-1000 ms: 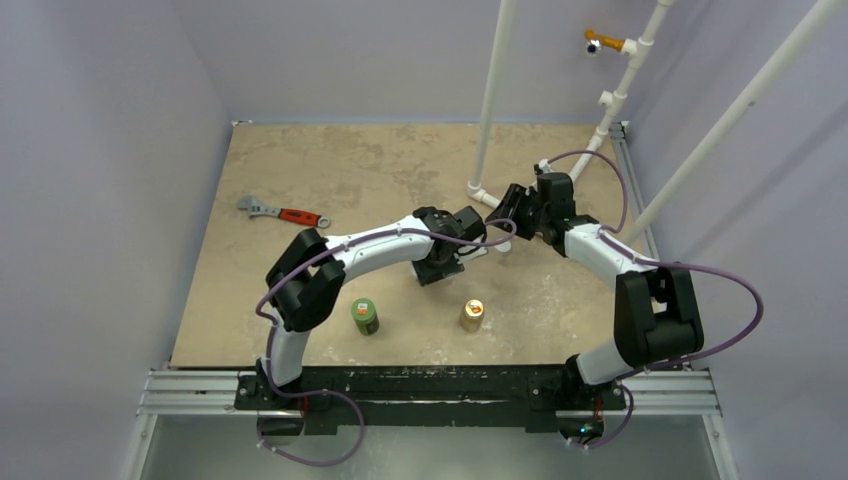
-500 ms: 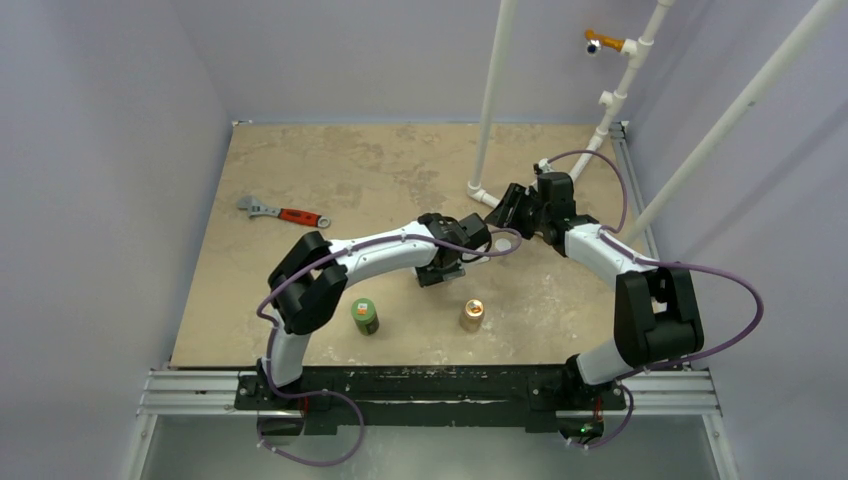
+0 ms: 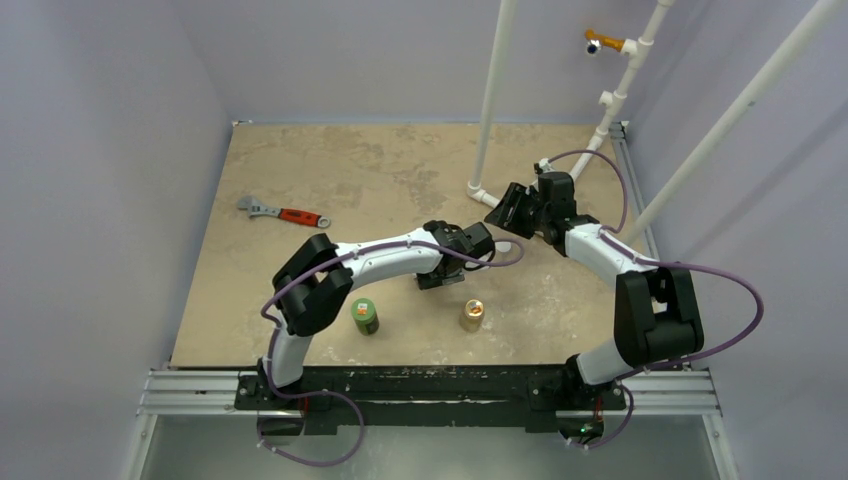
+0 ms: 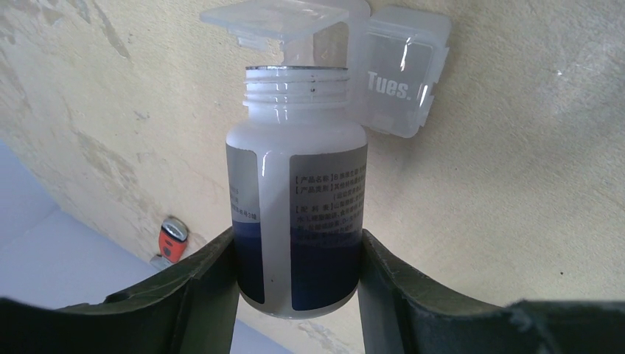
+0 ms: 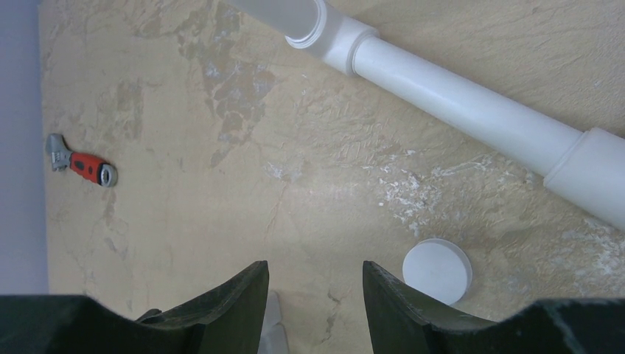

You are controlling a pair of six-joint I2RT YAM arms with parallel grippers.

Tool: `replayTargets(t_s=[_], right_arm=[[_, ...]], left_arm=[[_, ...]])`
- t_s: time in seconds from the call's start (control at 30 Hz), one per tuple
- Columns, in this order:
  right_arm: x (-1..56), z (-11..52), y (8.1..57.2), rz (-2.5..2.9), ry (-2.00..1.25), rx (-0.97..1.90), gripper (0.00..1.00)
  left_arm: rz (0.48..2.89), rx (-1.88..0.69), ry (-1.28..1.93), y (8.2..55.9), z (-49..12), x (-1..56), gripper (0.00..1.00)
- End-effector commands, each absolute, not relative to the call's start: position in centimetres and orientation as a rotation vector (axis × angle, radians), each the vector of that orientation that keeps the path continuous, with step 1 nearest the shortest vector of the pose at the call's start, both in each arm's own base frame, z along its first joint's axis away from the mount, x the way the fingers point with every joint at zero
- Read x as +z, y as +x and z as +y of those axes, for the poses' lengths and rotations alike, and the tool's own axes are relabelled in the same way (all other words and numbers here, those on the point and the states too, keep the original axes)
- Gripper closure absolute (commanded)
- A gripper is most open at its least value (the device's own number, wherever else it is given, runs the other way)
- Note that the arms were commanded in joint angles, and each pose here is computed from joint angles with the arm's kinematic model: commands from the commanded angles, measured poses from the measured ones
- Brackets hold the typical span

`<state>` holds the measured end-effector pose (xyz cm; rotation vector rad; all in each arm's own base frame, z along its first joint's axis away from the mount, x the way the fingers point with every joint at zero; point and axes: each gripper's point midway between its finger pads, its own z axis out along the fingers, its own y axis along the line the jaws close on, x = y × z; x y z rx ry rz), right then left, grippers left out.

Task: Sort the pills into containers
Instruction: Pour the pill into the pill container.

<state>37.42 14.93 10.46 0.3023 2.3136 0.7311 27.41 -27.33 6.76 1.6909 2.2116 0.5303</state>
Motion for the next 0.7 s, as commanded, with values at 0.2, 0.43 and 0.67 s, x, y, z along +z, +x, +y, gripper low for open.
replayTargets(t_s=[0.2, 0.43, 0.67], right_arm=[[11.0, 15.2, 37.6, 2.289, 0.294, 0.768, 0.50], [11.0, 15.3, 37.5, 2.288, 0.292, 0.770, 0.50], [11.0, 15.3, 37.5, 2.289, 0.290, 0.773, 0.50]], left_arm=[[2.145, 0.650, 1.727, 28.1, -26.7, 6.7, 1.00], [2.118, 0.675, 1.718, 28.2, -26.7, 7.1, 1.00], [2.088, 0.702, 1.711, 28.5, -26.6, 7.7, 1.00]])
